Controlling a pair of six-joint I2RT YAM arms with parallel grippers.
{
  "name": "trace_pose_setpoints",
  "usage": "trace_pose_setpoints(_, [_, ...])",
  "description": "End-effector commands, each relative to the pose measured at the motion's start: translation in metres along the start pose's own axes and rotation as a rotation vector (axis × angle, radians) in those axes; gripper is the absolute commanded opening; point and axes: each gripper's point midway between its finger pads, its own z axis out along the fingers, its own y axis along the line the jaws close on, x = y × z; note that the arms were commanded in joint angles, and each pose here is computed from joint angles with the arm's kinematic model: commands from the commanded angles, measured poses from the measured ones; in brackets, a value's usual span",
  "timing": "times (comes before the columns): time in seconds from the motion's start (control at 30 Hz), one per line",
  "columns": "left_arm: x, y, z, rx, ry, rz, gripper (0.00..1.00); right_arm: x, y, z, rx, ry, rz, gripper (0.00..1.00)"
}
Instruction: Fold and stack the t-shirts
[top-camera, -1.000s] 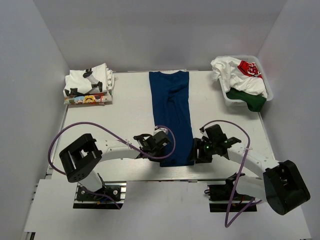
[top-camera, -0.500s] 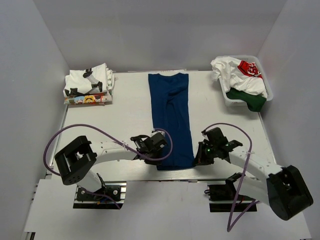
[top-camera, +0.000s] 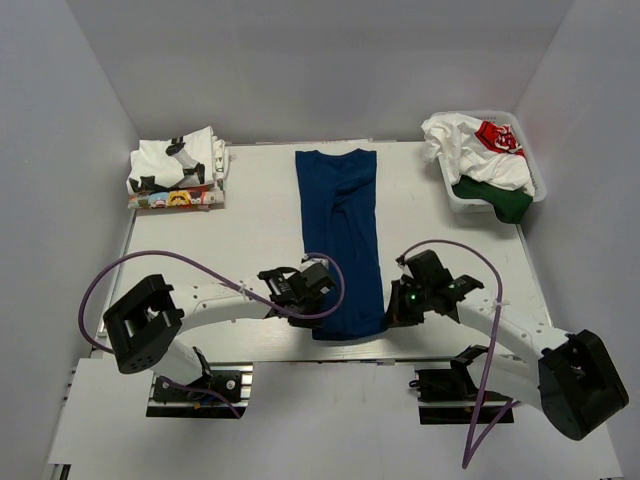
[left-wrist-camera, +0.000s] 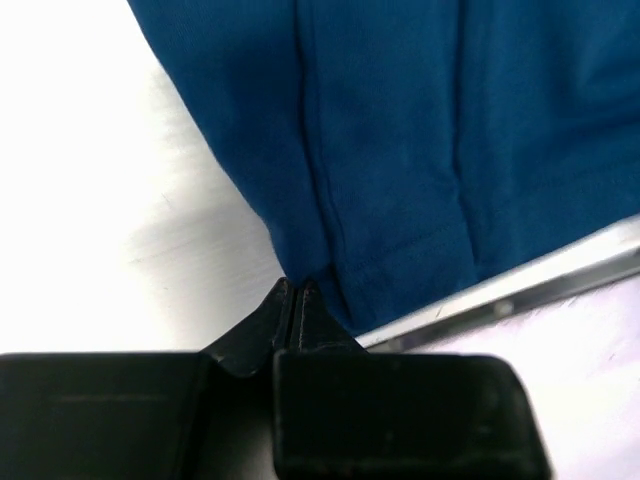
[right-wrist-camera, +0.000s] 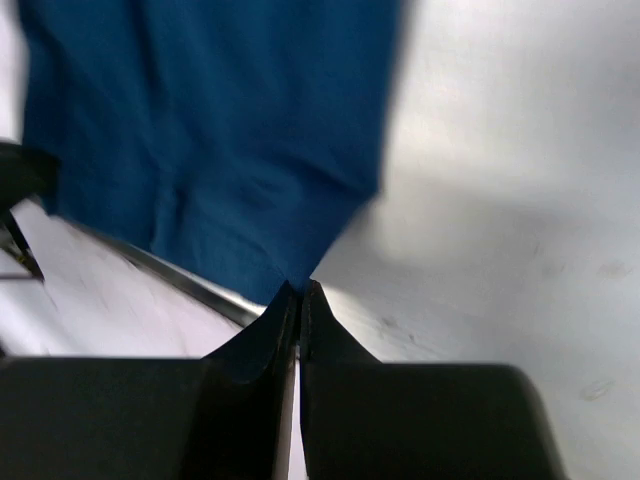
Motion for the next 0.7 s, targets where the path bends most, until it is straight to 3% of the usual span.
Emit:
trace_pose_setpoints(0.0, [-0.035,-0.003,-0.021,-0.044,-0.12,-0.065,0.0,-0.046,0.019,-0.015,0.014,-0.133,-0.094,0.0])
trace_pose_setpoints(0.3, [-0.101,0.006,-0.031,-0.234,-0.296,-0.153,0.0,-0.117,0.037,-0.029,0.097,-0.288,-0.121,0.0])
trace_pose_setpoints(0.5, [-0.156,0.017,-0.038,-0.265,-0.39,-0.259,0.0,-0.19,0.052,-0.047,0.169,-0.482,-0.111,0.0])
trace_pose_setpoints(0.67, [-0.201,0.029,-0.035,-0.29,-0.444,-0.251,0.0,-0.23,0.059,-0.046,0.203,-0.498,-0.117,0.0])
